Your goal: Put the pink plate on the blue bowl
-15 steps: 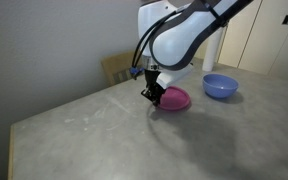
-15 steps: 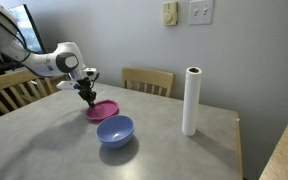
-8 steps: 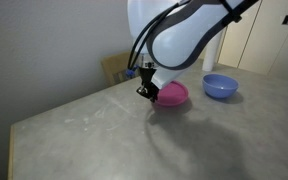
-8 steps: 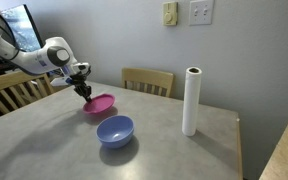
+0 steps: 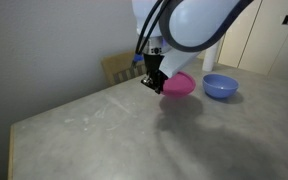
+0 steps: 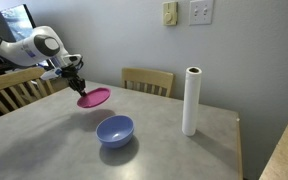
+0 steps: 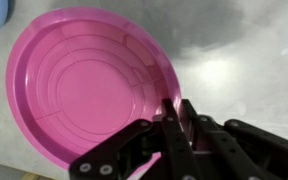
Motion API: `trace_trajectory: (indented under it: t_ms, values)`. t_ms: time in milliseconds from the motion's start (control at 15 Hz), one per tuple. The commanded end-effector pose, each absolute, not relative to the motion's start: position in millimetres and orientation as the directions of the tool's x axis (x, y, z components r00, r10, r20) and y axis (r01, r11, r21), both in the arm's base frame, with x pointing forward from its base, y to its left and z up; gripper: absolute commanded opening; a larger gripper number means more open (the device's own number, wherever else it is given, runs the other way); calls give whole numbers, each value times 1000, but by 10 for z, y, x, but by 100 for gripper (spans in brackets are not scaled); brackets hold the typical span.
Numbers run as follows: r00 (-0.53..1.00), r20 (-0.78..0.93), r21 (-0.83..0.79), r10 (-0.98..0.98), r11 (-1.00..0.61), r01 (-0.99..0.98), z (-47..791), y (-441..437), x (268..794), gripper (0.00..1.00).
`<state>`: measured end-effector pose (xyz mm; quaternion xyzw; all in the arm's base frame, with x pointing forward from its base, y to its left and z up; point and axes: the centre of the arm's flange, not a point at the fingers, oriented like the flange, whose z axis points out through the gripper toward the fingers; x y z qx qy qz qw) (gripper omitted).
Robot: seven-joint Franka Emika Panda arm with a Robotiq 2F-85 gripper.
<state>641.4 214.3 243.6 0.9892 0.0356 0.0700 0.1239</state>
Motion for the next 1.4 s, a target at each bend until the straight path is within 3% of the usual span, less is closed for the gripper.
trace_trajectory:
  t_ms: [0,200,267,667,733,1333]
  values:
    - [987,126,272,97,-960,59,2806,2176,5780,3]
    - [988,126,297,91,-954,50,2985,2138,5486,3]
    - [987,129,306,92,-951,48,2980,1813,5755,3]
    - [992,115,283,45,-959,11,3054,850,5642,3]
    - [994,101,273,43,-962,13,3072,625,5937,3]
    - [995,64,177,81,-982,69,2787,-88,6059,3]
